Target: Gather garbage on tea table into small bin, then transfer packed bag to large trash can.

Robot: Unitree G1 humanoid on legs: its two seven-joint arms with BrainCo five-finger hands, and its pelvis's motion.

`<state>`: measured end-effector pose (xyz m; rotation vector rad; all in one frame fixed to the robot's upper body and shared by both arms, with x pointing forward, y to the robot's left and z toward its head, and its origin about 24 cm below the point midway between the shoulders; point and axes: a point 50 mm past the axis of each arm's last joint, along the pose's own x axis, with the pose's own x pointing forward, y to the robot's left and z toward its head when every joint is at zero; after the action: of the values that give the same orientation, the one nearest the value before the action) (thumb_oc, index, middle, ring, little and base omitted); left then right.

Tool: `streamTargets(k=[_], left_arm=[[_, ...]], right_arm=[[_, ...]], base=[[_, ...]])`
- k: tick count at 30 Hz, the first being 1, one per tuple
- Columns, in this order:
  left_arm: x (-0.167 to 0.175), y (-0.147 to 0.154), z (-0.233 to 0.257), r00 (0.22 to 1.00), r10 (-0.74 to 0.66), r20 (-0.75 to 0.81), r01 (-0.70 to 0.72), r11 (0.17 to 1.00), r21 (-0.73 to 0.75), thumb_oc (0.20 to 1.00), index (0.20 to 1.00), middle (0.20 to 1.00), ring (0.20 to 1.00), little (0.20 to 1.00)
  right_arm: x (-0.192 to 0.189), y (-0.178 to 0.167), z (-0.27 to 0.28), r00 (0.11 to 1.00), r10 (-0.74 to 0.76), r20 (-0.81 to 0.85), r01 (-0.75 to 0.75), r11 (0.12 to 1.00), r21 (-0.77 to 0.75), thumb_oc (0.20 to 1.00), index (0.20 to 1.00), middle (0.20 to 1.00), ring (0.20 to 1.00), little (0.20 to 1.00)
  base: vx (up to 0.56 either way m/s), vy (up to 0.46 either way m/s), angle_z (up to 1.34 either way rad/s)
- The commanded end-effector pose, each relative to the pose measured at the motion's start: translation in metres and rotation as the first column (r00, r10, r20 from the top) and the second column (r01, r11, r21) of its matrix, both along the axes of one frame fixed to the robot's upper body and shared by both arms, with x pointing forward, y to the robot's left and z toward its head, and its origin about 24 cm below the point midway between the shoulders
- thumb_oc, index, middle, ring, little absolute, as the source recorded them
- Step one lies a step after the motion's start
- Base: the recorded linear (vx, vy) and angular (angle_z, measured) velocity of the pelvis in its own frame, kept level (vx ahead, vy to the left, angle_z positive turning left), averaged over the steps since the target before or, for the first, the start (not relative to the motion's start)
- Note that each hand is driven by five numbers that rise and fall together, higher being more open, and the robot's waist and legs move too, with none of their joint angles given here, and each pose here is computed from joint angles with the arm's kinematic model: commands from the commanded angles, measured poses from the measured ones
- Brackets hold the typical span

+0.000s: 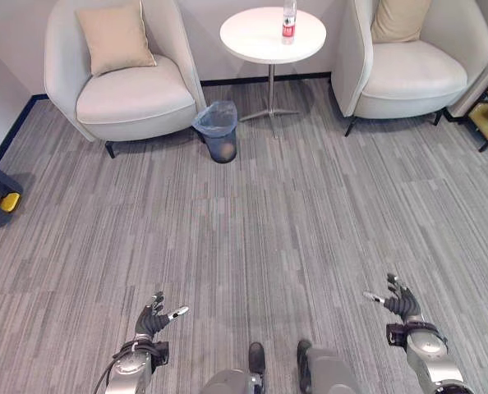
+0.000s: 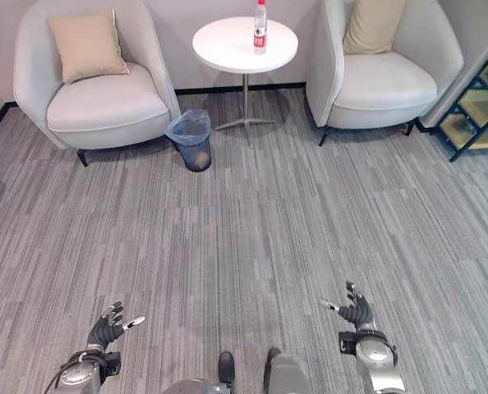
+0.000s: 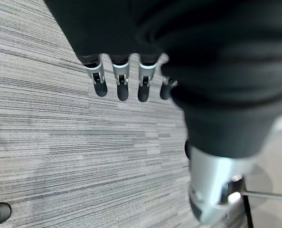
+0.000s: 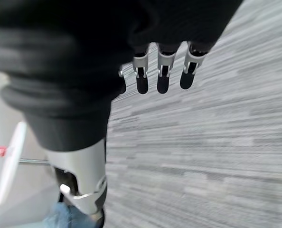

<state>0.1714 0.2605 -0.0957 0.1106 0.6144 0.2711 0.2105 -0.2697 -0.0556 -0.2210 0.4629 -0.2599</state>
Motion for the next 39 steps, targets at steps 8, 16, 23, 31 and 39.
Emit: streamTargets(k=[8,16,23,31,39], left_arm=[[-0.002,0.001,0.004,0.999,0.001,0.043,-0.002,1.0,0.006,1.0,1.0,1.0,1.0,1.0],[0.013,-0.007,0.01,0.996,-0.058,0.075,0.059,0.998,-0.014,1.0,1.0,1.0,1.0,1.0],[0.015,-0.011,0.012,0.993,-0.073,0.091,0.075,0.997,-0.013,1.0,1.0,1.0,1.0,1.0],[0.002,-0.006,0.008,0.997,-0.057,0.059,0.057,0.998,-0.008,1.0,1.0,1.0,1.0,1.0],[0.007,-0.001,0.012,0.995,-0.083,0.063,0.082,0.997,0.017,1.0,1.0,1.0,1.0,1.0]], right_arm=[[-0.002,-0.004,0.009,0.998,0.037,0.045,-0.035,0.998,-0.051,1.0,1.0,1.0,1.0,1.0],[0.001,-0.009,0.015,0.997,0.05,0.064,-0.046,0.997,-0.06,1.0,1.0,1.0,1.0,1.0],[0.004,-0.007,0.017,0.996,0.056,0.065,-0.052,0.997,-0.061,1.0,1.0,1.0,1.0,1.0],[-0.005,0.004,0.007,0.997,0.06,0.038,-0.059,0.998,-0.03,1.0,1.0,1.0,1.0,1.0],[-0.004,0.022,0.0,0.993,0.112,0.024,-0.112,0.994,0.009,1.0,1.0,1.0,1.0,1.0]], base=[[0.35,-0.211,0.28],[0.29,-0.271,0.11],[0.38,-0.031,-0.08],[0.45,0.13,-0.36],[0.32,0.197,-0.05]])
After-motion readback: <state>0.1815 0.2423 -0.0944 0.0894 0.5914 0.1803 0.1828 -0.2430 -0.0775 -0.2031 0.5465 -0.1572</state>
